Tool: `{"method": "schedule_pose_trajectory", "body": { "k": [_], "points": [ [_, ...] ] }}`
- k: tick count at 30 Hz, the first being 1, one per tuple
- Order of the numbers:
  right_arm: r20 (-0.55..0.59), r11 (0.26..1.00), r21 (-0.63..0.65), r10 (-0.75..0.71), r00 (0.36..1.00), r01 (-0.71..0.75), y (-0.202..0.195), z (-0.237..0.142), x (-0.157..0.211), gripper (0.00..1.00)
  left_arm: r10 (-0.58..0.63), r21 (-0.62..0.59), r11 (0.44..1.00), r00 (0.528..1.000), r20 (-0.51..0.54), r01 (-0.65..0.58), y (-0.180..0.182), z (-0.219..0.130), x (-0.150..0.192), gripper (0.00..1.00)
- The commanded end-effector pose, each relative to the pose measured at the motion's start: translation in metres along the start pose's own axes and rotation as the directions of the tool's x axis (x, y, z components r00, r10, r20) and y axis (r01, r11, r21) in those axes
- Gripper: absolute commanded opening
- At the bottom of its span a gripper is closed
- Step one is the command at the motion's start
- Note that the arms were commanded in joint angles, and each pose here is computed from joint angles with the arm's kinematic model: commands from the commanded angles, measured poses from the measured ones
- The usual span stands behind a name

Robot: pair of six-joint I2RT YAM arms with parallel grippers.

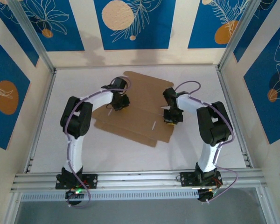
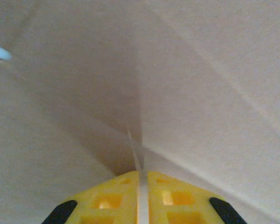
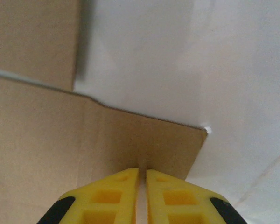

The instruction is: Fold the paper box

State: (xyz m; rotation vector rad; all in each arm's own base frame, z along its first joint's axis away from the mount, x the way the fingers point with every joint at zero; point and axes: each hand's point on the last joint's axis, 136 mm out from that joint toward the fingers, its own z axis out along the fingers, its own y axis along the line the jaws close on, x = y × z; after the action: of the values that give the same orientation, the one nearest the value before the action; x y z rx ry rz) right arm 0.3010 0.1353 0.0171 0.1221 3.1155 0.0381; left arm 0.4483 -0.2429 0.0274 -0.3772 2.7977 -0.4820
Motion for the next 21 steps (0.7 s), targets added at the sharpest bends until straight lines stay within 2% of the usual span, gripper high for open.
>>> {"method": "schedule_pose_trajectory", "body": {
  "k": [1,4,6,8,12,15,19,21],
  "points": [
    [-0.153,0.990,-0.136,-0.065,0.986,0.044,0.055,0.015,0.047,0.15,0.084,0.050,0.996,0.989,-0.126,-0.078,-0.021,0.021,0.018,0.14],
    [-0.143,0.952,-0.289,-0.147,0.979,0.100,0.104,0.005,0.055,0.18,0.139,0.118,0.985,0.986,-0.091,-0.128,-0.046,0.013,0.007,0.18],
    [-0.109,0.928,-0.351,-0.177,0.978,0.129,0.123,-0.012,0.051,0.19,0.159,0.133,0.979,0.987,-0.032,-0.154,-0.053,-0.006,-0.005,0.26],
    [-0.028,0.886,-0.430,-0.206,0.978,0.174,0.139,-0.044,0.039,0.19,0.194,0.134,0.970,0.979,0.070,-0.202,-0.057,-0.036,-0.022,0.36],
    [0.130,0.815,-0.534,-0.184,0.974,0.225,0.144,-0.106,0.005,0.28,0.222,0.121,0.957,0.932,0.288,-0.265,-0.056,-0.106,-0.051,0.64],
    [0.233,0.840,-0.492,-0.126,0.964,0.228,0.127,-0.122,-0.040,0.32,0.222,0.137,0.945,0.890,0.398,-0.297,-0.054,-0.147,-0.057,0.76],
    [0.231,0.898,-0.431,0.016,0.973,0.087,0.089,-0.107,-0.101,0.31,0.071,0.241,0.956,0.931,0.357,-0.166,-0.031,-0.161,-0.040,0.80],
    [0.201,0.922,-0.386,0.049,0.978,0.034,0.074,-0.092,-0.125,0.19,-0.024,0.245,0.968,0.957,0.288,-0.050,-0.004,-0.149,-0.021,0.78]
  ]
}}
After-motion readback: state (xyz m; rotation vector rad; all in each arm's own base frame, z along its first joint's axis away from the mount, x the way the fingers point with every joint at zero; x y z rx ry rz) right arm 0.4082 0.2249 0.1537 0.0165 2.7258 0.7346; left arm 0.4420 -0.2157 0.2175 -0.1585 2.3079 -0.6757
